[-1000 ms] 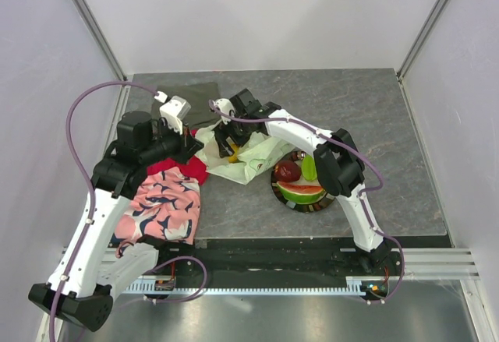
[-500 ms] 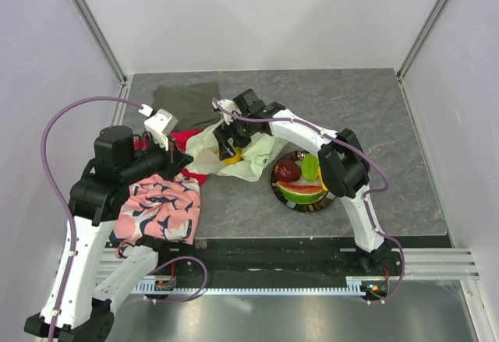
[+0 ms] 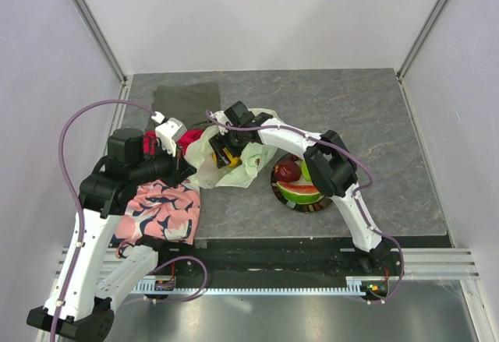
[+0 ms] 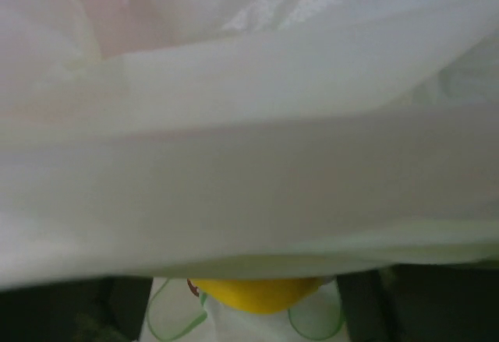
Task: Take the fake fruits out of the plastic bag
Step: Take out the fake fruit from the plastic bag, then place the fake fruit on the plate.
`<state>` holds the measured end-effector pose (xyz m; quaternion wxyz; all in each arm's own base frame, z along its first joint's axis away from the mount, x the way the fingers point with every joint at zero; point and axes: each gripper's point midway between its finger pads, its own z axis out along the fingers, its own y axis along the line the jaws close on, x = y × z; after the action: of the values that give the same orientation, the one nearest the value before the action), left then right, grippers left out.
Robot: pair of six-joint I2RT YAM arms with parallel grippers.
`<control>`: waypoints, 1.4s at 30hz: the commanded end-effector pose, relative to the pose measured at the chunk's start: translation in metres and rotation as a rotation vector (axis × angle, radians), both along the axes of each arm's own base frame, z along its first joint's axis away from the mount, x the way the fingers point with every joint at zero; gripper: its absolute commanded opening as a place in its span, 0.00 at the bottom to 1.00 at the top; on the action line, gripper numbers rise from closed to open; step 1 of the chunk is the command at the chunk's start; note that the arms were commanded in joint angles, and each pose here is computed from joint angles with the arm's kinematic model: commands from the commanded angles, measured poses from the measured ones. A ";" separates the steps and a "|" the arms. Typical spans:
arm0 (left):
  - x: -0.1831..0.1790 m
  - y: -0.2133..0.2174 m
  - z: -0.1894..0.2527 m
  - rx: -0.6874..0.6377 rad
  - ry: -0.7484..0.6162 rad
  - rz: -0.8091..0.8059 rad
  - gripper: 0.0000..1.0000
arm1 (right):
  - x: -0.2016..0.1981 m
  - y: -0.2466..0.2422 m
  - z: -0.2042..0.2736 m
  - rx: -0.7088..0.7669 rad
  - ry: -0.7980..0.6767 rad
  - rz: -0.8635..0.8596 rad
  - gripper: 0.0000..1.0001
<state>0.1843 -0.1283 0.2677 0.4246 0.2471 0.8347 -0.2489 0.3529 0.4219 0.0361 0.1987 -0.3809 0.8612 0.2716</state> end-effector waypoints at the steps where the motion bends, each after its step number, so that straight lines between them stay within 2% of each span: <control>1: -0.002 -0.005 0.005 -0.011 -0.030 -0.054 0.02 | 0.014 0.011 0.012 0.009 -0.066 -0.033 0.74; 3: -0.001 -0.005 0.003 -0.007 -0.029 -0.053 0.02 | 0.017 0.008 0.023 0.005 -0.101 -0.032 0.64; 6: 0.010 -0.005 0.001 0.006 -0.049 -0.043 0.02 | 0.014 -0.001 0.061 0.035 -0.152 0.007 0.58; 7: 0.013 -0.004 0.000 0.011 -0.054 -0.034 0.02 | 0.012 -0.004 0.086 0.061 -0.186 0.018 0.58; 10: 0.028 -0.003 -0.001 0.025 -0.085 -0.013 0.02 | -0.006 -0.014 0.120 0.096 -0.205 0.107 0.58; 19: 0.071 0.002 0.008 0.039 -0.247 0.063 0.02 | -0.057 -0.035 0.172 0.244 -0.127 0.286 0.60; 23: 0.080 -0.001 0.006 0.027 -0.257 0.071 0.02 | -0.057 -0.059 0.190 0.230 -0.175 0.270 0.60; 25: 0.082 -0.003 0.005 0.021 -0.253 0.062 0.02 | -0.047 -0.087 0.205 0.199 -0.225 0.209 0.60; 28: 0.085 -0.004 0.005 0.013 -0.261 0.070 0.02 | -0.027 -0.149 0.205 0.136 -0.226 0.058 0.59; 32: 0.086 -0.005 0.001 -0.009 -0.257 0.081 0.02 | -0.043 -0.210 0.169 -0.040 -0.177 0.065 0.59; 38: 0.088 -0.001 -0.002 -0.027 -0.259 0.100 0.02 | -0.078 -0.254 0.112 -0.228 -0.116 0.096 0.58; 42: 0.089 0.005 -0.001 -0.029 -0.265 0.120 0.02 | -0.093 -0.260 0.096 -0.251 -0.055 0.097 0.59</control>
<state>0.2677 -0.1279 0.2502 0.5181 0.2366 0.7971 -0.2006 0.2673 0.1760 0.1404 0.1763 -0.4395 0.8611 0.1850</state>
